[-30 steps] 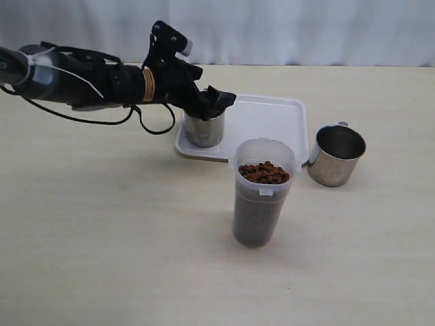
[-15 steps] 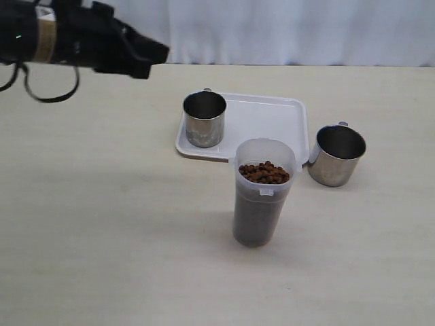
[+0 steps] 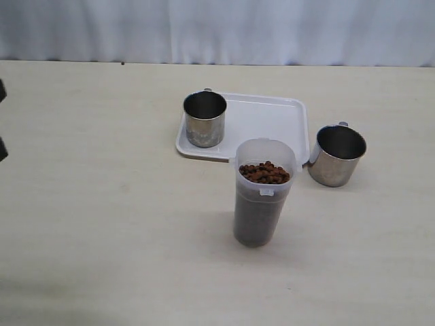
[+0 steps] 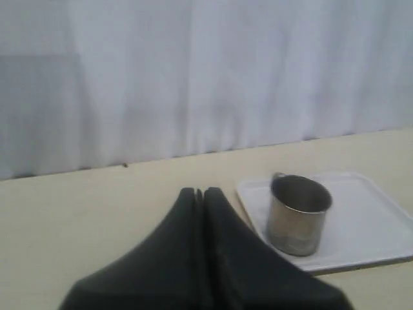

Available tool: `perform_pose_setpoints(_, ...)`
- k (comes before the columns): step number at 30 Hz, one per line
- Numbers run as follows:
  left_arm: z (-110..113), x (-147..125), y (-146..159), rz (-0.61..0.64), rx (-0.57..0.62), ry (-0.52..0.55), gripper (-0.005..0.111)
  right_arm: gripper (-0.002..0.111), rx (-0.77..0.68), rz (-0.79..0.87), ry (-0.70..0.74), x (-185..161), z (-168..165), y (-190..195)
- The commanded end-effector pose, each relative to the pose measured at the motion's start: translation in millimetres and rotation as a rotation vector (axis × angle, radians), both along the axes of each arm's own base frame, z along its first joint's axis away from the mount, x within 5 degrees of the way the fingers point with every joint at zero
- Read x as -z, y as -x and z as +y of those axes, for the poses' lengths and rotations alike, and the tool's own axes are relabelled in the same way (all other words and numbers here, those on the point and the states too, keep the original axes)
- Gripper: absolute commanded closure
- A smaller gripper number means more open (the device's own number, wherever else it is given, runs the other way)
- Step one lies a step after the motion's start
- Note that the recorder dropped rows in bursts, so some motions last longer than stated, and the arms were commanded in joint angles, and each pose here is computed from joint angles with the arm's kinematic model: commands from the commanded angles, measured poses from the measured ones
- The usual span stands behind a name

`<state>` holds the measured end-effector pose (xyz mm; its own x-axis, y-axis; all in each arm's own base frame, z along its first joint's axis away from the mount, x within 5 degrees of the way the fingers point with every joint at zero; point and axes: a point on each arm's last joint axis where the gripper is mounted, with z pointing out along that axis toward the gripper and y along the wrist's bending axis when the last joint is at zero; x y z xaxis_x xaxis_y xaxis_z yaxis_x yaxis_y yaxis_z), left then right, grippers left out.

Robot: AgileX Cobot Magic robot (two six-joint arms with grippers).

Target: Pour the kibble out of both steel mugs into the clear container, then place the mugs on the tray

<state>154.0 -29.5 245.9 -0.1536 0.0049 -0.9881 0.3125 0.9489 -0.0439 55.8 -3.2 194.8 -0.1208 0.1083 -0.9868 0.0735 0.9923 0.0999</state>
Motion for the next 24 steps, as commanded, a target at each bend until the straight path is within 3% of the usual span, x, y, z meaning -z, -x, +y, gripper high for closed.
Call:
perform_pose_setpoints(1,13.0,20.8,32.1,-0.067,-0.138,-0.029,0.107,0.103,0.004,-0.004,0.005,0.8,-0.2,0.2)
perform_pose_setpoints(11,22.1,35.0,67.7,-0.142,-0.238,-0.019,0.107,0.103,0.004,-0.004,0.005,0.8,-0.2,0.2)
perform_pose_setpoints(19,30.2,52.7,79.0,0.048,-0.329,-0.019,0.107,0.103,0.004,-0.004,0.005,0.8,-0.2,0.2)
perform_pose_setpoints(24,30.6,54.4,79.4,0.069,-0.337,0.0,0.107,0.103,0.004,-0.004,0.005,0.8,-0.2,0.2)
